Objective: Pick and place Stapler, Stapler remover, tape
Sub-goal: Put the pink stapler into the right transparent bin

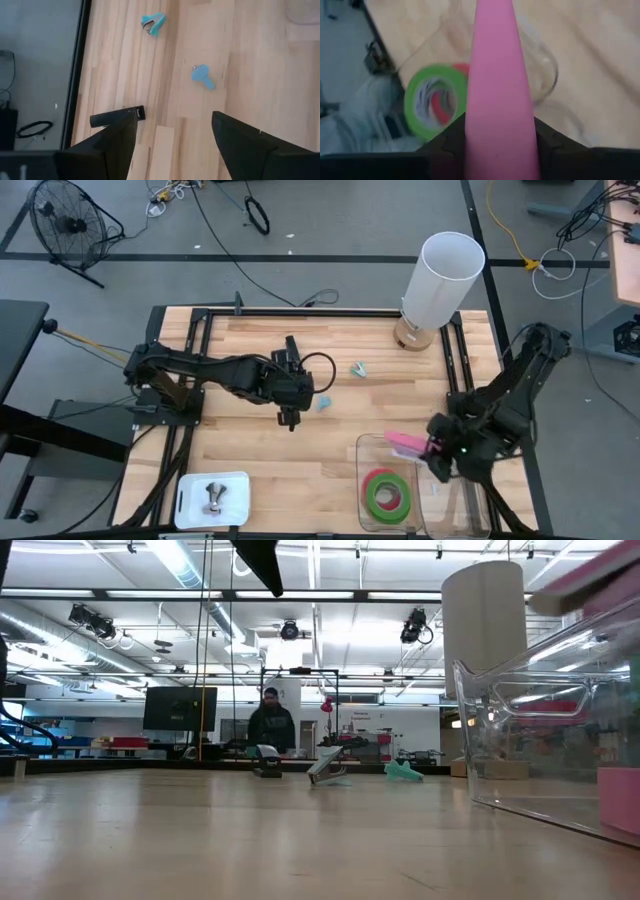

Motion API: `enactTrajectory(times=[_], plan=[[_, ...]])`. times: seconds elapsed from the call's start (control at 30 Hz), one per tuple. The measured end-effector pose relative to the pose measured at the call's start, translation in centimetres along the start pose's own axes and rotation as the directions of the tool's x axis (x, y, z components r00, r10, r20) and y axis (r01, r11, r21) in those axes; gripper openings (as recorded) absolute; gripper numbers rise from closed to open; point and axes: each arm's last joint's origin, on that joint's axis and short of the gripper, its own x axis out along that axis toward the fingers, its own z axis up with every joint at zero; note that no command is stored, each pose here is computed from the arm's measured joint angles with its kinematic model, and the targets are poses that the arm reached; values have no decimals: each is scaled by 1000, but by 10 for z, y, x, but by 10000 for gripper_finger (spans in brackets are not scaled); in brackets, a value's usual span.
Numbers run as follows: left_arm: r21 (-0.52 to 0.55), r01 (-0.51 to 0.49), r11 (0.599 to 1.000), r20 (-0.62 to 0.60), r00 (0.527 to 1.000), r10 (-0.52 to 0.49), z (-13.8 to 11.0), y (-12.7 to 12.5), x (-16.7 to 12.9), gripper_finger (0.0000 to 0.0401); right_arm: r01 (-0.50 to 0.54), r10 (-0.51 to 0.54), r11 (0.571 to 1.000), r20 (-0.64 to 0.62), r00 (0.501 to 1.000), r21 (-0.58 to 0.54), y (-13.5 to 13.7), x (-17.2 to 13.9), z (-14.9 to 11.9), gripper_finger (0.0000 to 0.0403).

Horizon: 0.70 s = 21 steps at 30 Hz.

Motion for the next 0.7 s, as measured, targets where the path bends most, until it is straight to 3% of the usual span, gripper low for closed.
enactTrajectory(times=[0.3, 0.5, 0.7], plan=[[-74, 13, 997, 4, 1000, -13, 0, -4, -1, 259, -75, 78, 997, -130, 988, 27, 6, -20, -21, 133], [-112, 41, 993, 5, 999, -40, -1, -8, -3, 259, -28, 56, 993, -256, 965, 111, 1, -30, -43, 133], [-130, 55, 990, 28, 998, -52, 1, -13, -6, 259, 72, -15, 974, -257, 966, 213, -5, -31, -60, 133]])
